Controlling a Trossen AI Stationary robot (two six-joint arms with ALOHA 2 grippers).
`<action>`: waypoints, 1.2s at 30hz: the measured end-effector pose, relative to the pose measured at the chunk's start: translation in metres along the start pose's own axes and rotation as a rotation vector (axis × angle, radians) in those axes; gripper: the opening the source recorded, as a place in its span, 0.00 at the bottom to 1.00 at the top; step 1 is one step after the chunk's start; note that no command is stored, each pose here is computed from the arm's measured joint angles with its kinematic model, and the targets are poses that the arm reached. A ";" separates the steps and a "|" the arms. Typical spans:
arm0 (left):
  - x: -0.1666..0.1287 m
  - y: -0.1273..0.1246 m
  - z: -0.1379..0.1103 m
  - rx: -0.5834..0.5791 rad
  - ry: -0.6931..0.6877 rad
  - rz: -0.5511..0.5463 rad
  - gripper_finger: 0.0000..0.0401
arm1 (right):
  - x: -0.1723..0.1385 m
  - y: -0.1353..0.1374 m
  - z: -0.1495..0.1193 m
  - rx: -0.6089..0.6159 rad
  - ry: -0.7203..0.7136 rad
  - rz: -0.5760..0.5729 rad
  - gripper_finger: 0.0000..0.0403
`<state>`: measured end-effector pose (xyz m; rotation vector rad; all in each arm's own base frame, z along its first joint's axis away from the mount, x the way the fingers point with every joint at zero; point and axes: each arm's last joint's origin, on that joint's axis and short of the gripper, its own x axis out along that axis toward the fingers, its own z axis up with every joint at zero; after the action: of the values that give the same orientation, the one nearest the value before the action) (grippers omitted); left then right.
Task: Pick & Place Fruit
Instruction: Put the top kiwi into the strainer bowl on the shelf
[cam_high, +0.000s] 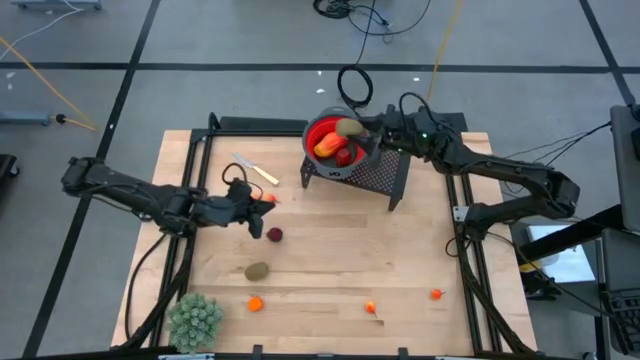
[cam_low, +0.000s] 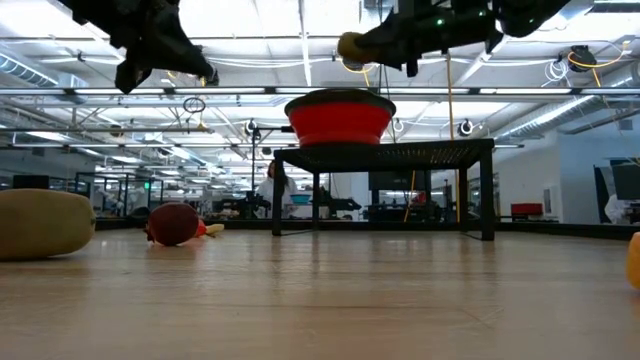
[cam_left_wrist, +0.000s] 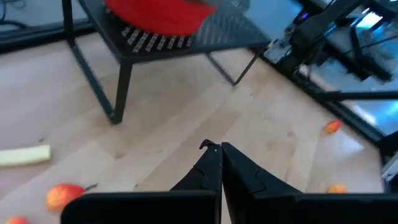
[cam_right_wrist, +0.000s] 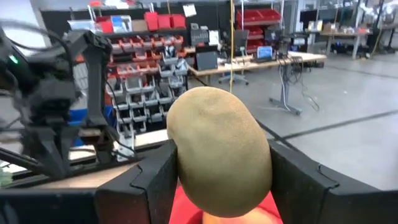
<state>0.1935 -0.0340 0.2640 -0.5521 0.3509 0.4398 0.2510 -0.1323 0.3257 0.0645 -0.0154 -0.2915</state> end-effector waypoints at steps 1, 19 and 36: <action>-0.002 0.002 0.000 0.002 -0.010 -0.008 0.01 | 0.002 -0.001 -0.002 0.000 0.009 -0.004 0.51; -0.034 0.025 0.003 0.072 -0.116 -0.117 0.01 | 0.039 -0.010 -0.006 -0.075 0.188 -0.009 0.51; -0.062 0.038 0.012 0.188 -0.186 -0.168 0.00 | 0.036 -0.010 -0.012 -0.090 0.362 -0.029 0.51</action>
<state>0.1246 -0.0167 0.2836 -0.3508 0.1629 0.2893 0.2825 -0.1518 0.3137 0.0277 0.3582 -0.3053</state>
